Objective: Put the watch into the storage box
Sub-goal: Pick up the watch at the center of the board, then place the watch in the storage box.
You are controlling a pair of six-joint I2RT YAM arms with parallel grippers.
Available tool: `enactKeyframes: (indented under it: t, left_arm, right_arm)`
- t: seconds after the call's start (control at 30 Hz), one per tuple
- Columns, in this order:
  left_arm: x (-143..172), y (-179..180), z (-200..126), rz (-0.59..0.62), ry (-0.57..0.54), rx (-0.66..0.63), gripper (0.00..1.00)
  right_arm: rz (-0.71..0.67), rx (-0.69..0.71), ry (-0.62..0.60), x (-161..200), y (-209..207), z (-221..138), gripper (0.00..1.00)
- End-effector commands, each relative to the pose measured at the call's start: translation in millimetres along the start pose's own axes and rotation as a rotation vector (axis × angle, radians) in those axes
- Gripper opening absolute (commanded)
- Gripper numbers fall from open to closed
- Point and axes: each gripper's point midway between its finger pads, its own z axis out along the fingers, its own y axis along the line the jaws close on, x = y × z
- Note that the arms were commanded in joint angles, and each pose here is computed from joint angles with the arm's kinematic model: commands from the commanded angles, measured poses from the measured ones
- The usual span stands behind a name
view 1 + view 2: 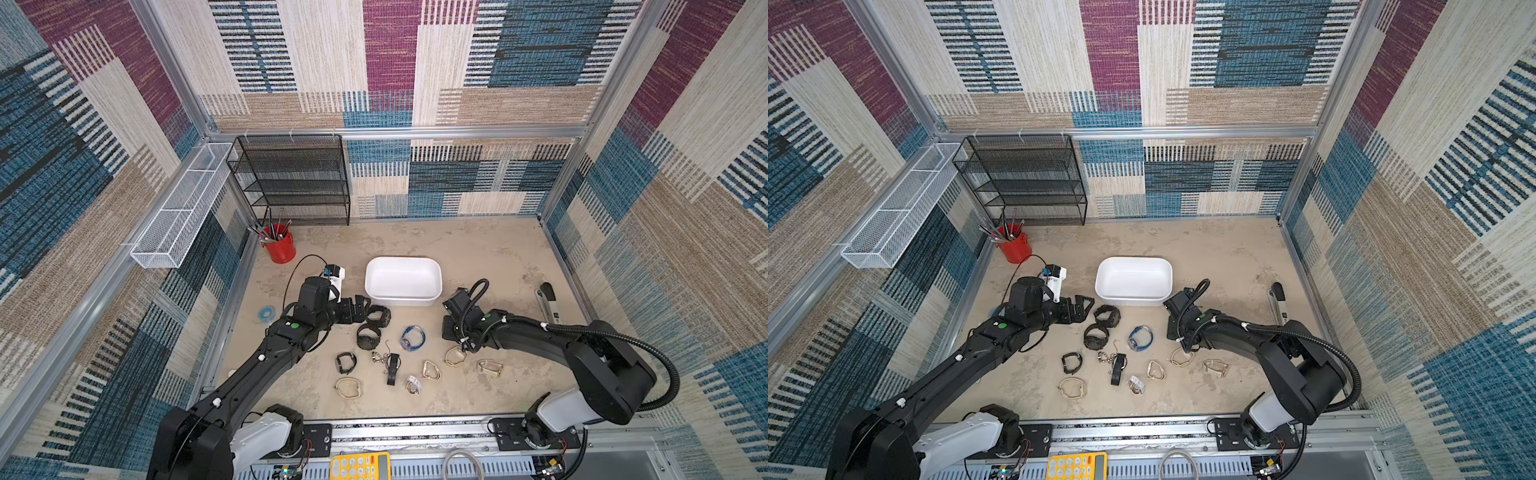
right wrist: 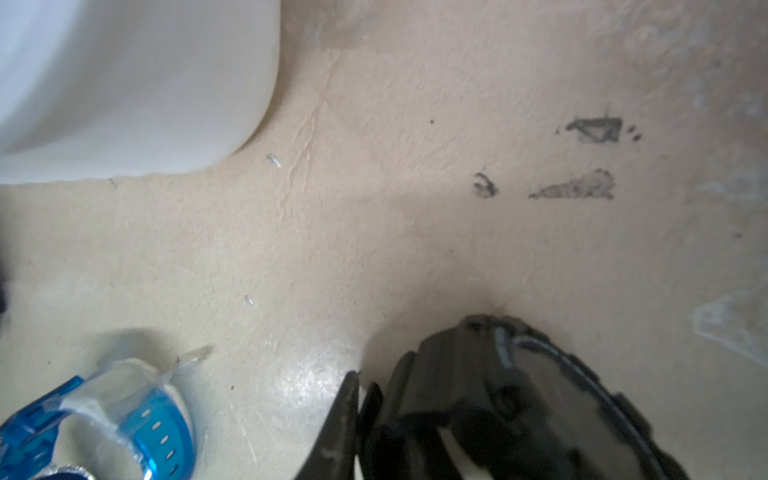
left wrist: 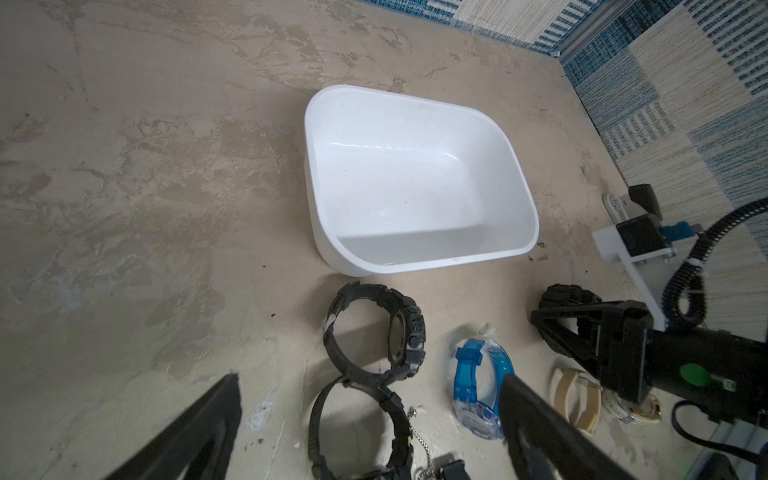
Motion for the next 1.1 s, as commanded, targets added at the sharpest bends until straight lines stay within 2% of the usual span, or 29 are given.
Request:
enactKeyframes:
  t: [0.0,0.07,0.3,0.63,0.87,1.07]
  left_arm:
    - [-1.8,-4.6,-2.0,0.006,0.007,0.016,0.97]
    - [-1.0,-4.1,-1.8,0.009,0.007,0.015,0.97]
    - [2.8,-6.3,3.8,-0.003,0.035,0.032,0.97]
    - [-2.3,-10.5,9.9,-0.018,0.048,0.048,0.94]
    - [-8.0,-14.5,9.3,-0.021,0.067,0.050,0.93]
    - [-5.4,-11.9,1.6,-0.050,0.048,0.038,0.92]
  right_arm:
    - [-0.008,0.005,-0.038,-10.2,2.9,-0.4,0.05]
    - [-0.010,0.001,-0.044,-12.5,4.5,-1.9,0.00]
    - [-0.033,-0.026,-0.081,-27.3,14.0,-13.4,0.00]
    - [-0.090,-0.070,-0.203,-75.2,36.5,-62.7,0.00]
    - [-0.168,-0.120,-0.265,-105.6,61.0,-87.0,0.00]
    - [-0.248,-0.211,-0.287,-132.2,98.2,-101.9,0.00]
